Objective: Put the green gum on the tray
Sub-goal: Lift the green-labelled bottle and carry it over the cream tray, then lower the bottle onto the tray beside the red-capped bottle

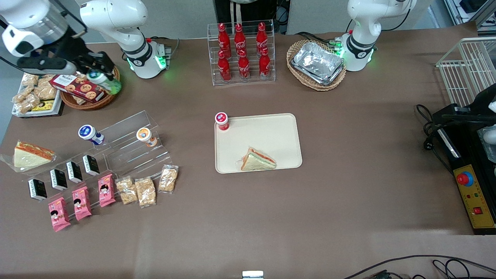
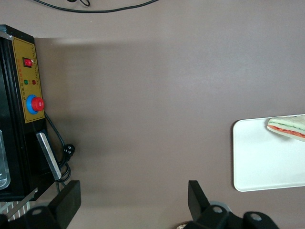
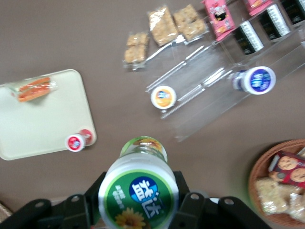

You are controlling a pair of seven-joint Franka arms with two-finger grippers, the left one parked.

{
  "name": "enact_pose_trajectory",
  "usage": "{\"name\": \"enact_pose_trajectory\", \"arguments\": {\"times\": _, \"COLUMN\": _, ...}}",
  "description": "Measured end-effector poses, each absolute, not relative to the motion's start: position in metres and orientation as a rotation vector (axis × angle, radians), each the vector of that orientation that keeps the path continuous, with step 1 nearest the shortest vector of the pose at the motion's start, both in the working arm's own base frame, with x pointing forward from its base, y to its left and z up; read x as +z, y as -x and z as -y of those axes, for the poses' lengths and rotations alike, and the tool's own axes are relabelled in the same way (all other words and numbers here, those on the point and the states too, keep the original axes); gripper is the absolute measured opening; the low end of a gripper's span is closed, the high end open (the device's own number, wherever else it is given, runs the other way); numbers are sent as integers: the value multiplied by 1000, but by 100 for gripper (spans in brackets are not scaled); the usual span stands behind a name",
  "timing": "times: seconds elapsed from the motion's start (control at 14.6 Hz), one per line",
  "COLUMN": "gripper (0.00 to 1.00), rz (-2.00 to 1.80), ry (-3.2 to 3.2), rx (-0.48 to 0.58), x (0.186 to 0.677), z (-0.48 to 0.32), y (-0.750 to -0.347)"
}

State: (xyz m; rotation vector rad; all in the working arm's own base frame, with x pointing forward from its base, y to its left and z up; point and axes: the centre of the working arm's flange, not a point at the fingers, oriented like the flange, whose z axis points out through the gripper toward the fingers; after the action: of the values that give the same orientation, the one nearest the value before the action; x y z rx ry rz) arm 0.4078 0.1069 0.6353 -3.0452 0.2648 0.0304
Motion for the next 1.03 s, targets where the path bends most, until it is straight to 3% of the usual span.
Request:
{"name": "enact_pose_trajectory", "arguments": {"times": 0.27, "gripper": 59, "rz": -406, "ry": 3070, "rx": 86, "x": 612, "z": -222, "y": -426}}
{"name": "enact_pose_trajectory", "arguments": {"times": 0.62, "gripper": 59, "rz": -512, "ry": 2990, "rx": 83, "x": 544, "z": -330, "y": -442}}
{"name": "enact_pose_trajectory", "arguments": {"times": 1.03, "gripper": 59, "rz": -533, "ry": 3053, "rx": 23, "x": 406, "z": -431, "y": -440}}
